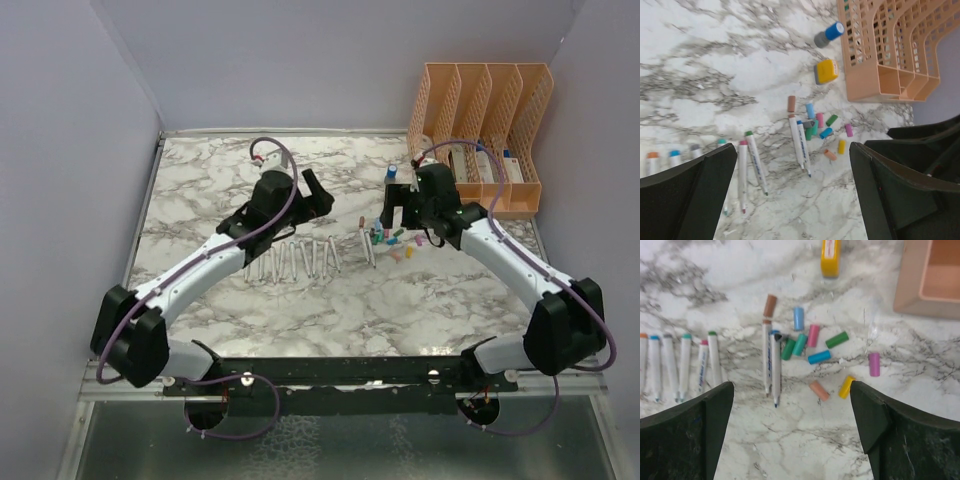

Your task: Open the pen caps

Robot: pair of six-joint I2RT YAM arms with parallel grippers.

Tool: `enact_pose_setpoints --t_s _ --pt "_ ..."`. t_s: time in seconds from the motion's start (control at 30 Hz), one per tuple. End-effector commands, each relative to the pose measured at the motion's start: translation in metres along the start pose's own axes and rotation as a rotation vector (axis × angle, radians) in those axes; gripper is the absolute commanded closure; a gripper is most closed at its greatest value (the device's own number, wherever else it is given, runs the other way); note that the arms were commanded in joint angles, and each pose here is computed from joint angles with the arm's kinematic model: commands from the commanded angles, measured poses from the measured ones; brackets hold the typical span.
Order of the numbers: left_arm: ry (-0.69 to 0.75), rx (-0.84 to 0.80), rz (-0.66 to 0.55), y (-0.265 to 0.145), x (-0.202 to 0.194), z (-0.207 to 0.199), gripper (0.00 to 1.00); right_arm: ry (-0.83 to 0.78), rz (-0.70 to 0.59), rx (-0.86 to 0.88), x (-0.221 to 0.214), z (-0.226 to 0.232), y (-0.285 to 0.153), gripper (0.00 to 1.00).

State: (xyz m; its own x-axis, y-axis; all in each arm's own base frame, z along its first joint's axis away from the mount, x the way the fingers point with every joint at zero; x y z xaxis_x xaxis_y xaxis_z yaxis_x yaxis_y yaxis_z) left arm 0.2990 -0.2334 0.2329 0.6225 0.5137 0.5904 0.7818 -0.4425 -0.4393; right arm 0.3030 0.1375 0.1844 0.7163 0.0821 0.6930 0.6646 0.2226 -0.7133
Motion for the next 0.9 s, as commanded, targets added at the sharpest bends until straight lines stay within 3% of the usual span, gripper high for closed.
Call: enact_pose_setpoints --t_s 0.0,0.17,0.3,0.87 --pt "0.119 0.1 -0.202 -0.052 0.034 0.012 0.01 0.058 -0.269 -0.052 0.048 -0.004 -0.037 0.01" --pt "0.167 0.132 -0.375 -0.107 0.058 0.018 0.01 0.092 -0.381 -0.09 0.059 -0.01 -0.063 0.01" --pt "0.156 0.173 -0.44 -0.136 0.062 0.029 0.01 0.141 -0.384 -0.116 0.055 -0.013 -0.074 0.01" --pt "-0.096 0.146 -0.47 -0.211 0.014 0.091 0.01 0.396 -0.498 -0.111 -0.023 -0.035 -0.165 0.01"
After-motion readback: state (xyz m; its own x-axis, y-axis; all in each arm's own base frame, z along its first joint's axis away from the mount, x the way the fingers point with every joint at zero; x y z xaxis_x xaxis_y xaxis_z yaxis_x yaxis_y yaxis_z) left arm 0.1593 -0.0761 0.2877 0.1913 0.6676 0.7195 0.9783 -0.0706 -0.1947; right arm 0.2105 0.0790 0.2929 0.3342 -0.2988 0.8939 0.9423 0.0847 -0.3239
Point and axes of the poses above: each gripper's point midway between its finger pads, its own y axis out along the fingers, its own z axis along the line the jaws close on, x = y × z, the point moved 7 cm from there along -y, back along the fingers, and after that the axes turned 6 degrees about -y, right-handed, at the moved point
